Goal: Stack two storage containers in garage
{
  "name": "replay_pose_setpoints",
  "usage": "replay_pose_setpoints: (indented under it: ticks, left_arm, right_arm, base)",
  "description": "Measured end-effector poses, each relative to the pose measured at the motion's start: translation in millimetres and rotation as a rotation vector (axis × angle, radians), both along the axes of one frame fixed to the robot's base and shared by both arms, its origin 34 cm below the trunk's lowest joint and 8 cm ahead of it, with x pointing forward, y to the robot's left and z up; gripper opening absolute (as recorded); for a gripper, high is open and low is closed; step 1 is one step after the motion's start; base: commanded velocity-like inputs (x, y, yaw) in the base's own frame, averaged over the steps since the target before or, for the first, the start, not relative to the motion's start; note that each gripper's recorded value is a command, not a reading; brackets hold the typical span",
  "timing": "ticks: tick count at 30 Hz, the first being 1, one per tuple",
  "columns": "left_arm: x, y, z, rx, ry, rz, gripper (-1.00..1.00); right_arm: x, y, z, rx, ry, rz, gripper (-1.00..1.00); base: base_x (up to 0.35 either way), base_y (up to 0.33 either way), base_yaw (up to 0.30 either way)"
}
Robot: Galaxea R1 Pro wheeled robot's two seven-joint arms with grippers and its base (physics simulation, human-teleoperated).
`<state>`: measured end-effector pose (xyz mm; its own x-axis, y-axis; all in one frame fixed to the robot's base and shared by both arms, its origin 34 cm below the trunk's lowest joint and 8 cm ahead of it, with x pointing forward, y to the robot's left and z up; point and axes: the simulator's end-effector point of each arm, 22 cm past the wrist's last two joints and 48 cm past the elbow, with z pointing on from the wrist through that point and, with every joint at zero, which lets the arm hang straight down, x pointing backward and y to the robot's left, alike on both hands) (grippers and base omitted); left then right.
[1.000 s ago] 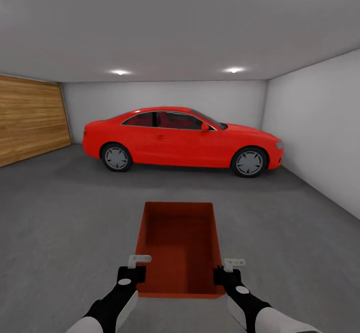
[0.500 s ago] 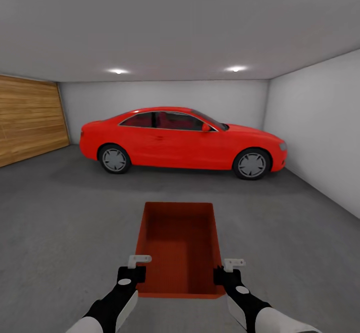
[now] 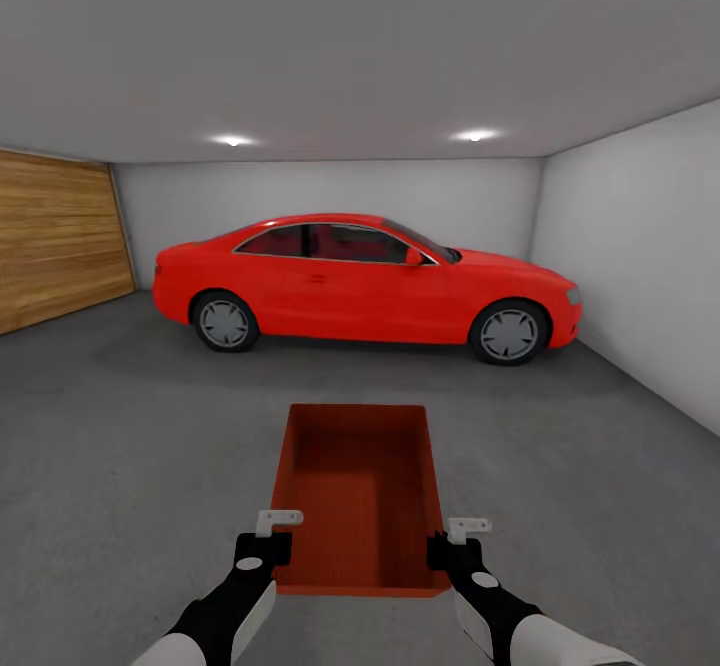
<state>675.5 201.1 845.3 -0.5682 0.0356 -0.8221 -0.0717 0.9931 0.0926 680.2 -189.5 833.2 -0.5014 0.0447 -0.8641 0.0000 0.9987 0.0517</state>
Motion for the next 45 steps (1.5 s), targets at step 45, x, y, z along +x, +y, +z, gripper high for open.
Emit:
replay_pose_setpoints:
  ticks: [45]
  left_arm:
    - [0.1, 0.0, 0.0, 0.0, 0.0, 0.0, -1.0]
  right_arm:
    - [0.1, 0.0, 0.1, -0.001, -0.001, 0.0, -1.0]
  base:
    - [0.322, 0.0, -0.119]
